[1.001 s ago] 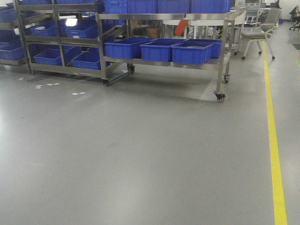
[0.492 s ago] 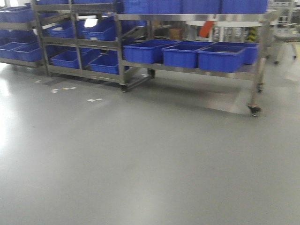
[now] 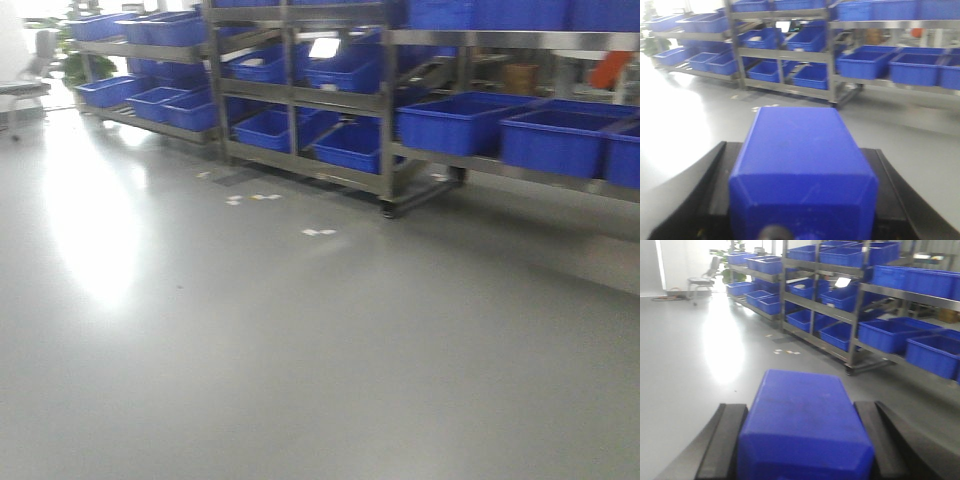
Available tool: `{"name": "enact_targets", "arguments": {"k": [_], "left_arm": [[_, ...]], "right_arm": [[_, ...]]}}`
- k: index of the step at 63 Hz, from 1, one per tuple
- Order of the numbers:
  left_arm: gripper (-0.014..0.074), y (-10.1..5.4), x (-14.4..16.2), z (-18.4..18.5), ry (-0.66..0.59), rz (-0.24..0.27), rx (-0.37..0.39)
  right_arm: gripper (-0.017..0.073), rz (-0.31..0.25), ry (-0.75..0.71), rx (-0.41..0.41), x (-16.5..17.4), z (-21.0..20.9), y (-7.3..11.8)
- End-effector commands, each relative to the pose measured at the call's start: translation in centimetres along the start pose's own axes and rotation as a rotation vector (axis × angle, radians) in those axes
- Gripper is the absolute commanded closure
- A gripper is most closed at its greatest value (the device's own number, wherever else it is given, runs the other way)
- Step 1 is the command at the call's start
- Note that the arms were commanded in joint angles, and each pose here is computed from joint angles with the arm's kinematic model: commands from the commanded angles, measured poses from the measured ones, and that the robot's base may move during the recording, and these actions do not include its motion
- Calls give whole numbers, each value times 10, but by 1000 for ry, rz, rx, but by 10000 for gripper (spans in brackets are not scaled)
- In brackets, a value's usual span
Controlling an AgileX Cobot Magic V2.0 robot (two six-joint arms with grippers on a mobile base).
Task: Pick and sort blue part to right shelf
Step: 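Drive the base across the floor carrying both blue parts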
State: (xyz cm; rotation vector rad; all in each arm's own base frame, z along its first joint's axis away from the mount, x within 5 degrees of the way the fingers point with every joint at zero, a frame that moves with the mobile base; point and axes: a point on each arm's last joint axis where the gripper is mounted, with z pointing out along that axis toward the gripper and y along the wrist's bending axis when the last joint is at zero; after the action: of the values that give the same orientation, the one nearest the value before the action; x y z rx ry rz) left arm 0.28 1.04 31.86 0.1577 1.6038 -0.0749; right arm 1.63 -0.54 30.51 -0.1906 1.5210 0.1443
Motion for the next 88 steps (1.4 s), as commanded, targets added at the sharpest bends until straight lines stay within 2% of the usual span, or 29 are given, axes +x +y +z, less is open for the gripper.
{"name": "enact_targets", "arguments": {"k": [1, 45, 55, 68, 88], "left_arm": [[280, 0, -16, -8, -134, -13, 16], [280, 0, -16, -8, -132, -13, 16], [280, -1, -17, -4, -118, -19, 6], [280, -1, -17, -2, -108, -25, -24], [280, -1, -17, -2, -107, -25, -30]], "right_arm": [[344, -19, -137, 1, -18, -7, 0], [344, -19, -137, 1, -18, -7, 0], [344, -18, -125, -23, -17, -5, 0], [344, -19, -92, -60, -8, 1, 2], [344, -30, -11, -67, 17, 12, 5]]}}
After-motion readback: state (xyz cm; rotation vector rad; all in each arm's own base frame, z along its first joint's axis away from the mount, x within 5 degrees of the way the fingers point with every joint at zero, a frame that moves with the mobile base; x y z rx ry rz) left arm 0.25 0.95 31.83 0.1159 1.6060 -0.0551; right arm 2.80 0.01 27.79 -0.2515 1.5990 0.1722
